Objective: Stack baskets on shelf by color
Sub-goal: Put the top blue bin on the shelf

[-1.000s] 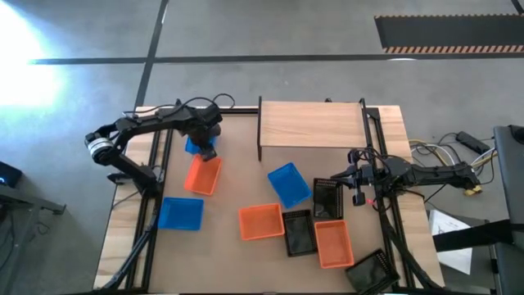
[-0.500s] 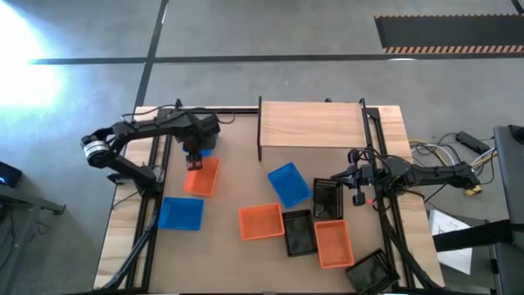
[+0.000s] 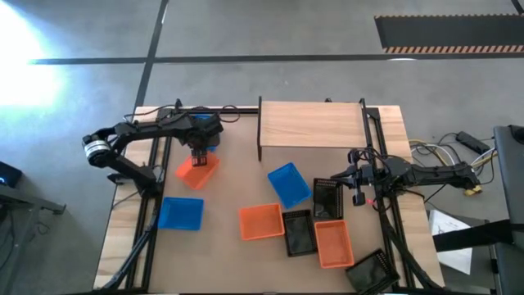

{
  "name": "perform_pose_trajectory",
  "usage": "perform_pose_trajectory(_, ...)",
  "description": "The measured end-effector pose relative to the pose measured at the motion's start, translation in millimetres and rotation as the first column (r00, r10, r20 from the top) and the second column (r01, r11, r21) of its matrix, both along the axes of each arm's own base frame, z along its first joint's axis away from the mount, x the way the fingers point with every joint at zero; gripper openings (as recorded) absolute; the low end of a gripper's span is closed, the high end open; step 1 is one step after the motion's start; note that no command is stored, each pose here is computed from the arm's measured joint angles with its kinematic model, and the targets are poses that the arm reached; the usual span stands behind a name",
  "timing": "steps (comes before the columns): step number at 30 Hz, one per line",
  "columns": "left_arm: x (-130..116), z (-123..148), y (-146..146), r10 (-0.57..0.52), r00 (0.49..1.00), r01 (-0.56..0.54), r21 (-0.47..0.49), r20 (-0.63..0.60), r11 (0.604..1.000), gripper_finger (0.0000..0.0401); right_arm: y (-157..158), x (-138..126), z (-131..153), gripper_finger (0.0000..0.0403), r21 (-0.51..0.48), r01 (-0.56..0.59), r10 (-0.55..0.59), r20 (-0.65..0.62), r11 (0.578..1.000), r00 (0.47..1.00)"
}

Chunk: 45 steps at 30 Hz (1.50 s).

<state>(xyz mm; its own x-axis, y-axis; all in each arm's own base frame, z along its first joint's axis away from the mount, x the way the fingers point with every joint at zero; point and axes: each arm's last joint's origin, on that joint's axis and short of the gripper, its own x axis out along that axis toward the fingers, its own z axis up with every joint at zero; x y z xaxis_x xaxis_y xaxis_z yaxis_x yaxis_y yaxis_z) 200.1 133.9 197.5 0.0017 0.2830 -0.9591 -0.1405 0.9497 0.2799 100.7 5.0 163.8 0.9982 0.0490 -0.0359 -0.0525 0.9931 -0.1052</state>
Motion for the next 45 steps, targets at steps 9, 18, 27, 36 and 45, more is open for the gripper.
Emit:
perform_pose_trajectory(9, 11, 7, 3, -0.005, 0.989, 0.012, -0.041, 0.147, 0.999, 0.0014, 0, 0, 0, 0.0009, 0.000, 0.000, 0.000, 0.000, 1.000, 1.000)
perform_pose_trajectory(18, 20, 26, 9, 0.036, 0.975, -0.035, -0.007, 0.220, 0.999, 0.0052, 0, 0, 0, 0.0009, 0.000, 0.000, 0.000, 0.000, 1.000, 1.000)
perform_pose_trajectory(27, 13, 27, 5, -0.006, 0.991, 0.011, -0.037, 0.137, 0.999, 0.0178, 0, 0, 0, 0.0009, 0.000, 0.000, 0.000, -0.001, 1.000, 1.000)
perform_pose_trajectory(36, 12, -1, 9, -0.038, 0.998, 0.032, 0.117, 0.050, 0.993, 0.0179, 0, 0, 0, 0.0009, 0.000, 0.000, 0.000, -0.001, 1.000, 1.000)
perform_pose_trajectory(45, 13, -11, 10, -0.088, 0.992, 0.074, 0.145, 0.090, 0.987, 0.0062, 0, 0, 0, 0.0009, 0.000, 0.000, 0.000, 0.000, 1.000, 1.000)
